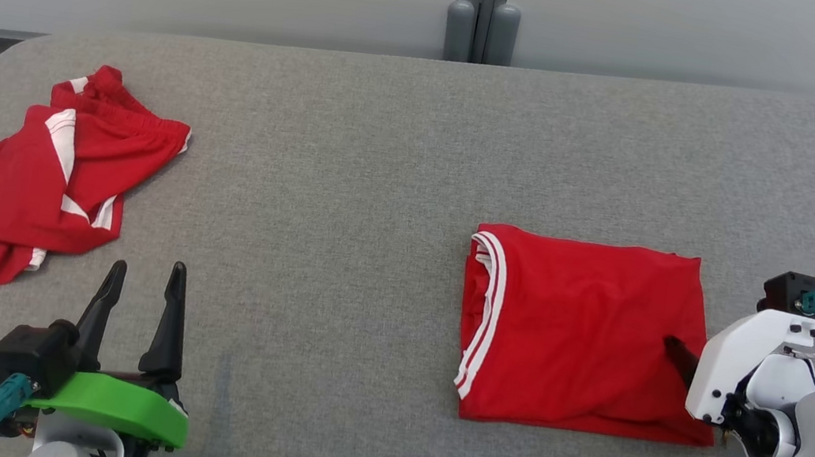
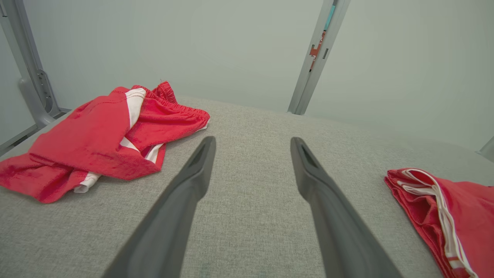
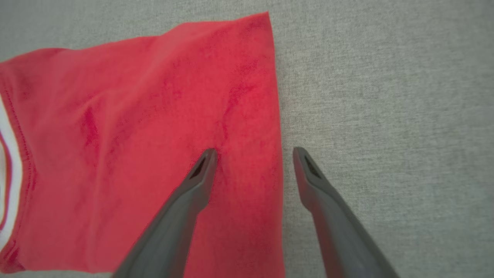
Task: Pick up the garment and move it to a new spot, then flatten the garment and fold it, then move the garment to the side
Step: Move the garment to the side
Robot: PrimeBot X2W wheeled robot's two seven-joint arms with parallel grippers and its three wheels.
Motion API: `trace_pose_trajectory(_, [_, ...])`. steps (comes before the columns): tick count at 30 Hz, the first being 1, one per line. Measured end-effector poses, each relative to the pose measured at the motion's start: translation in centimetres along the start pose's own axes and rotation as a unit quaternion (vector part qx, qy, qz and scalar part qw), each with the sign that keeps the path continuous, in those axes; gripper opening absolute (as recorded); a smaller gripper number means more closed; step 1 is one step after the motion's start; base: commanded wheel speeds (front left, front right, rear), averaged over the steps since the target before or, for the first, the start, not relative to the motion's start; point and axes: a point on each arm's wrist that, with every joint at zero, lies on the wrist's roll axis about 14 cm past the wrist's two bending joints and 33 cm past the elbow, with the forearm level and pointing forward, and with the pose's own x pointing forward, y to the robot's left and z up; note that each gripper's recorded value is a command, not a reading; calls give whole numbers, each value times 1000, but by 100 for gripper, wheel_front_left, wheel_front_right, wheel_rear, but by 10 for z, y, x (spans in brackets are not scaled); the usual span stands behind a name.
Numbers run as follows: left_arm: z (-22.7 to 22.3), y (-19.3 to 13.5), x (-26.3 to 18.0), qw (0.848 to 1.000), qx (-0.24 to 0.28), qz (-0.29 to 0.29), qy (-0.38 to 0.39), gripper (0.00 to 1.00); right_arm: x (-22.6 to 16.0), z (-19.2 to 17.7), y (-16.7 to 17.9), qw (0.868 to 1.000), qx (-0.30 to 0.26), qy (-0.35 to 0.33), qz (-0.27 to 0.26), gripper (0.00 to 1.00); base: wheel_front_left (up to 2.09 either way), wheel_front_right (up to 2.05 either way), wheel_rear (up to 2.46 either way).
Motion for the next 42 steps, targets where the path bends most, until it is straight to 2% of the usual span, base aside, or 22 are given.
trace_pose_trajectory(9, [-4,9,1,1000,2,12,7,100,25,-29,3,996,-25,86,-7,100,0,0,0])
trace_pose_trajectory(10, [-4,10,2,1000,2,12,7,100,27,-29,3,995,-34,92,-8,26,0,0,0])
trace_pose_trajectory(11, [-5,10,3,1000,2,12,7,100,28,-27,2,995,-39,93,-10,0,0,0,0])
trace_pose_trajectory(17, [-3,2,17,1000,-1,0,1,100,32,-1,-15,993,-89,70,-32,0,0,0,0])
trace_pose_trajectory(23, [1,-17,42,999,-2,-32,-12,100,12,68,-78,982,-152,-1,-111,0,0,0,0])
trace_pose_trajectory(31, [0,-55,80,995,1,-97,-29,100,-26,117,-161,960,-172,-50,-213,0,0,0,0])
trace_pose_trajectory(35, [-9,-67,97,993,-6,-118,-26,100,-41,129,-195,950,-165,-70,-255,0,0,0,0])
trace_pose_trajectory(38, [-24,-76,107,991,-8,-136,-13,100,-49,123,-222,944,-149,-70,-286,0,0,0,0])
trace_pose_trajectory(42, [-38,-82,119,988,-10,-151,-5,100,-61,117,-251,930,-157,-68,-326,0,0,0,0])
